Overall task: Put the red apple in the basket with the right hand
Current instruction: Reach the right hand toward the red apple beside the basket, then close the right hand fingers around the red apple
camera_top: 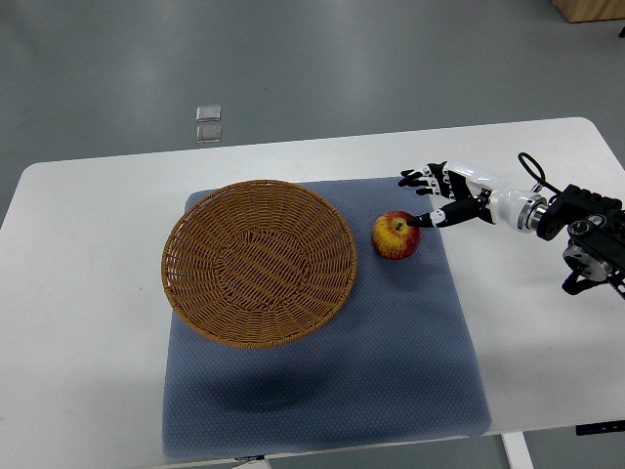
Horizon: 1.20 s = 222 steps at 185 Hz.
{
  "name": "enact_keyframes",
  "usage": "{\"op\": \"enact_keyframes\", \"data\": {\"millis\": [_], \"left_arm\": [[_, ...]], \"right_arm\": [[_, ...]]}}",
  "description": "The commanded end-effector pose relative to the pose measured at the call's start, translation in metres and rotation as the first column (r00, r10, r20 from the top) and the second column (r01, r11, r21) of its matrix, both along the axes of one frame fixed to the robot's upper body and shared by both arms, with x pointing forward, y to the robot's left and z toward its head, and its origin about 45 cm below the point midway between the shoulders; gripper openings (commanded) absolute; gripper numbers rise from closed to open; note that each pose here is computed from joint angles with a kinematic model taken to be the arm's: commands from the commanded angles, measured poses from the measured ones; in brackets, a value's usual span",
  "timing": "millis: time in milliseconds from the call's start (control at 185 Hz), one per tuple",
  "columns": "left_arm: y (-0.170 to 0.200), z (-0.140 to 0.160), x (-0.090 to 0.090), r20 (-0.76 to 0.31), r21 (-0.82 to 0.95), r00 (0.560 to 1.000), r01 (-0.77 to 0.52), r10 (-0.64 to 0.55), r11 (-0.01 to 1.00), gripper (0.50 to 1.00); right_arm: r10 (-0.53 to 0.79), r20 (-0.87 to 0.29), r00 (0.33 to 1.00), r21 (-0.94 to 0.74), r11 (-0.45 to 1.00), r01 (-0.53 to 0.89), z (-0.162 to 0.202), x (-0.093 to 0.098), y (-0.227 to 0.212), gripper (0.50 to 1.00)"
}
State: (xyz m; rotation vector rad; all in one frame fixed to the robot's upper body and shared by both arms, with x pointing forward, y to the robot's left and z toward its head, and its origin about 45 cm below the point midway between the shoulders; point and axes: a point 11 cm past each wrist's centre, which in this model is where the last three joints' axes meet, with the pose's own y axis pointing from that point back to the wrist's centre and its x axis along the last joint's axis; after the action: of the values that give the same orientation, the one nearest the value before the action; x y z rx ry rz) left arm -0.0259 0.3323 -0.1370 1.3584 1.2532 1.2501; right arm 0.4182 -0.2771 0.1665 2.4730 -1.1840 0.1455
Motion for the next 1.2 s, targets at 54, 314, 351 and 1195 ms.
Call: {"op": "enact_keyframes", "data": {"millis": [54, 314, 351, 1195], "left_arm": [[0.0, 0.0, 0.0, 0.0, -0.001, 1.0, 0.0, 0.0, 1.0, 1.0], [0.0, 0.0, 0.0, 0.0, 0.001, 1.0, 0.0, 0.0, 1.0, 1.0], [0.0, 0.0, 0.0, 0.0, 0.001, 1.0, 0.0, 0.0, 1.0, 1.0], [0.0, 0.0, 0.0, 0.0, -0.001, 1.0, 0.0, 0.0, 1.0, 1.0]], "right_arm": [[0.042, 0.013, 0.999, -0.064, 0.997, -0.041, -0.005, -0.004, 0.002, 0.917], [0.102, 0.032, 0.994, -0.117, 0.988, -0.098, -0.006, -0.005, 0.016, 0.917], [0.111, 0.036, 0.993, -0.124, 0.987, -0.106, -0.005, -0.005, 0.018, 0.915], [0.175, 0.1, 0.979, -0.292, 0.946, -0.139, -0.021, -0.01, 0.038, 0.907]]}}
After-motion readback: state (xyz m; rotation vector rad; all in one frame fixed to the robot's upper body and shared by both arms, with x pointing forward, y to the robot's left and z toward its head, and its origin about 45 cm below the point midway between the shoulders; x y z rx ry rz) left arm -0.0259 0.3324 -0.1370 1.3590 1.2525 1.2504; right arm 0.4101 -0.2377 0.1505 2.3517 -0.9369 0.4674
